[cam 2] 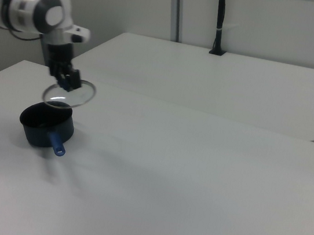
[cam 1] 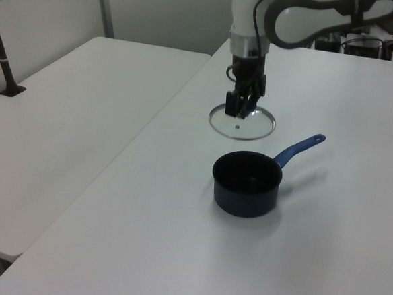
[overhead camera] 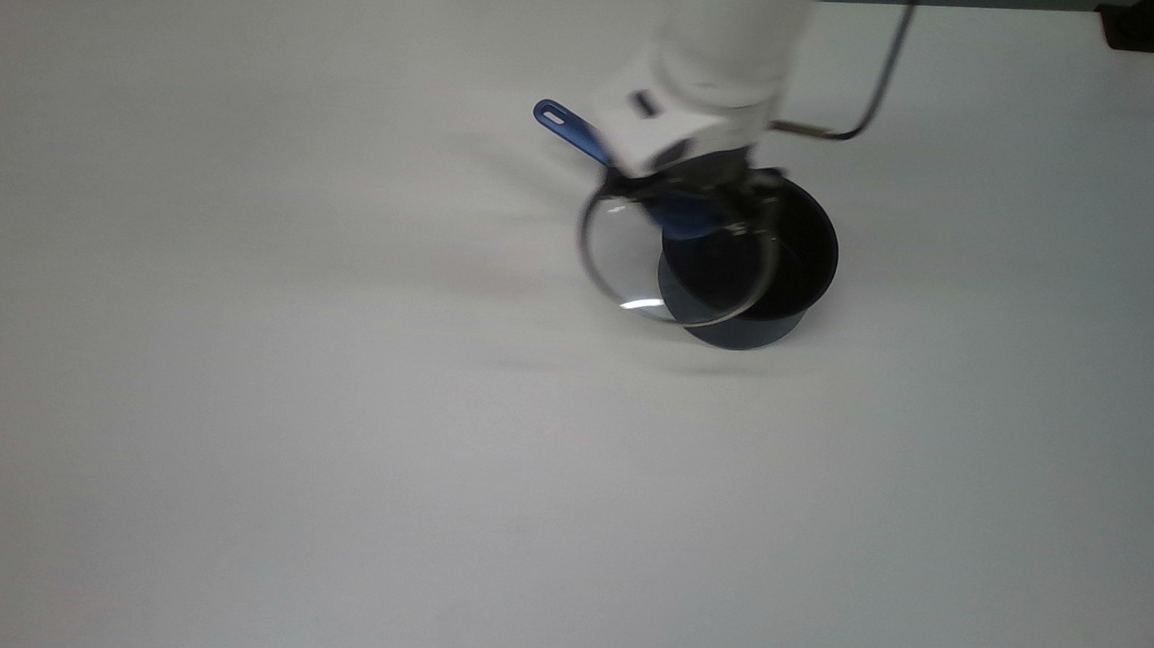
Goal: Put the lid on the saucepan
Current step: 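Carry the lid over the black saucepan's opening, then lower the lid onto the saucepan rim and settle it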
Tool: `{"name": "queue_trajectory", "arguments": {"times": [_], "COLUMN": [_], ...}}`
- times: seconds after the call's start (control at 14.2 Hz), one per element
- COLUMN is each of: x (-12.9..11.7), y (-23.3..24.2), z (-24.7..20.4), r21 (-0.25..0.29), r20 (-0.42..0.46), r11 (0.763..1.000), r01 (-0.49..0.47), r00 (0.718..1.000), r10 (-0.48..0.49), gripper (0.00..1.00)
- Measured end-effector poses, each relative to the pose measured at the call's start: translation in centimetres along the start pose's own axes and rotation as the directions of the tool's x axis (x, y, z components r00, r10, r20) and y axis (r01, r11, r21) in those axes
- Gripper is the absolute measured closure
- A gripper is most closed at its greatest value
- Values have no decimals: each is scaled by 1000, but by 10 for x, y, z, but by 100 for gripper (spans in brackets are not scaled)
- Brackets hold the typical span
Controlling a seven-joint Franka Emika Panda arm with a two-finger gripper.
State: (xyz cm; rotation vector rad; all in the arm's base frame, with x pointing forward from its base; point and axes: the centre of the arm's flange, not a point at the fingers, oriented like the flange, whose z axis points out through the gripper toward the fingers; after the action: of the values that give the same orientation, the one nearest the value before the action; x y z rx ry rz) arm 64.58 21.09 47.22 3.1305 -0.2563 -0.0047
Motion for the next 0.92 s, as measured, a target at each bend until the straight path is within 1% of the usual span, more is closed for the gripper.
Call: {"name": "queue_trajectory", "arguments": {"times": [0.14, 0.21, 0.49, 0.92], "x": [-20, -24, -33, -45], "y": [-36, -43, -59, -81], "z": [5, 7, 19, 60], "r21": [-5, -7, -18, -59], "r20": [7, 10, 26, 78], "r11": [999, 999, 998, 993], "r01": [35, 43, 65, 103], "r00": [999, 999, 998, 992], "r10": [-35, -43, -64, -98], "gripper": [54, 54, 54, 54]}}
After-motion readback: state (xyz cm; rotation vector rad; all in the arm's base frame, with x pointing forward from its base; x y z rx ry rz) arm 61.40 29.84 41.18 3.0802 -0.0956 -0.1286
